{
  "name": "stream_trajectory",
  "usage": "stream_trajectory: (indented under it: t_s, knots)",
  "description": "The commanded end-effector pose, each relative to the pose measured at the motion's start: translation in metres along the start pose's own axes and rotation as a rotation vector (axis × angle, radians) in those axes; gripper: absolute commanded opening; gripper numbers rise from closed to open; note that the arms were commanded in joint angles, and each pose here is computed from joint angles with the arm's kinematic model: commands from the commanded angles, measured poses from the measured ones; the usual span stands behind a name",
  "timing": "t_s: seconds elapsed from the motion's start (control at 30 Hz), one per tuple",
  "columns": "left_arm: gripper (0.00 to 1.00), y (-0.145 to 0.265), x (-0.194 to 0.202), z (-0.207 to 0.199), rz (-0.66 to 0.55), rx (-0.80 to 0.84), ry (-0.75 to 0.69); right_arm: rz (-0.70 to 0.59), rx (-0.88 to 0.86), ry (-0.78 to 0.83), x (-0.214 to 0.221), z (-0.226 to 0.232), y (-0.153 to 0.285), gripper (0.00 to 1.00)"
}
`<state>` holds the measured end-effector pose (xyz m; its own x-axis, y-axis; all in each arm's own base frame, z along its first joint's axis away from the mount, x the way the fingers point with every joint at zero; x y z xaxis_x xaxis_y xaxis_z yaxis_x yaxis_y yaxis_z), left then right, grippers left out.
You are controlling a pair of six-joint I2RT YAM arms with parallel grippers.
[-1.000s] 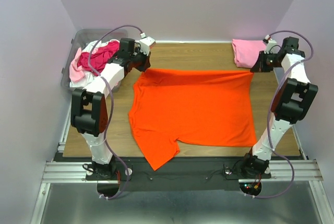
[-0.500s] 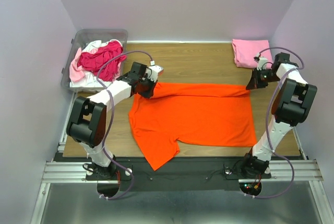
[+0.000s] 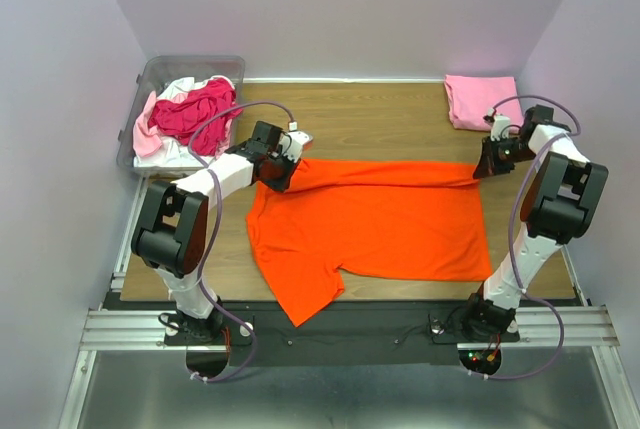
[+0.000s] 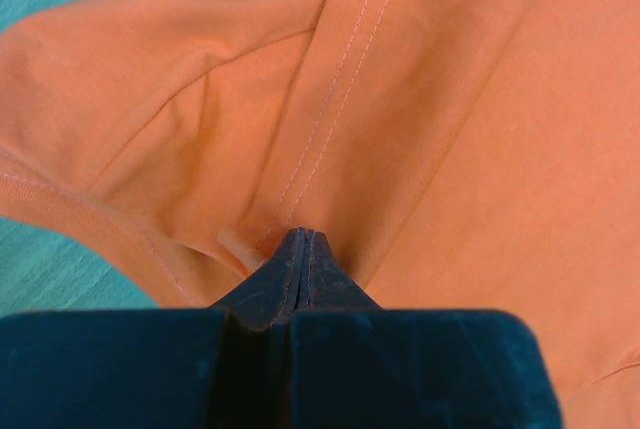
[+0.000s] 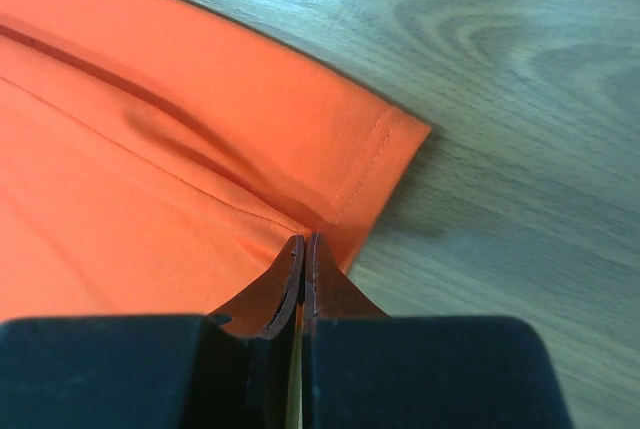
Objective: Fold and stack the t-shirts
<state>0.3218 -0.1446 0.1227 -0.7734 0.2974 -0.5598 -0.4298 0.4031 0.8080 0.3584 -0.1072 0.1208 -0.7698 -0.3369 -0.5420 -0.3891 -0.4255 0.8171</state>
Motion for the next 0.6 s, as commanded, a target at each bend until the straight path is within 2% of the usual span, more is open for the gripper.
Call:
stream_trajectory:
  t_s: [0.0,0.13,0.17,0.2,0.23,0.3,0.37,0.57]
  knots:
    - [0.0,0.014,-0.009,0.0,-0.009,-0.003,-0.076,-0.033,0.07,0.082,-0.014,0.001,0.027,0.01]
    - [0.0,0.008,0.006,-0.001,0.053,0.039,-0.106,0.013,0.039,0.107,0.001,0.006,0.022,0.01]
    - [0.04,0.006,0.005,-0.001,0.063,0.056,-0.118,0.023,0.031,0.127,0.004,0.007,0.021,0.01]
    - [0.09,0.007,0.006,-0.004,0.074,0.092,-0.126,0.039,0.021,0.135,0.008,0.008,0.021,0.18]
    - [0.23,0.009,0.009,-0.006,0.106,0.12,-0.134,0.063,0.005,0.127,0.011,0.009,0.02,0.3]
    - [0.4,0.016,0.006,-0.009,0.106,0.174,-0.166,0.069,0.005,0.139,0.007,0.009,0.025,0.48]
    - [0.43,0.021,0.0,-0.01,0.086,0.198,-0.17,0.042,0.01,0.146,-0.001,0.01,0.032,0.49]
    - [0.45,0.018,-0.036,-0.011,0.028,0.226,-0.134,-0.036,-0.019,0.121,-0.024,0.012,0.042,0.5]
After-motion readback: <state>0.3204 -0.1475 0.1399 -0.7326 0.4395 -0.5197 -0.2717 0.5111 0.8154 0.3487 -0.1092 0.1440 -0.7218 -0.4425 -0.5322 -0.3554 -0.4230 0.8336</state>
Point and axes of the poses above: each gripper's point midway between its finger pads, its own y axis back along the fingers, its own z axis along the line the jaws close on, x = y × z, the point moved 8 cm from there along y, back along the fingers, and after that the axes turned 14 degrees about y, right-handed, at the moved point
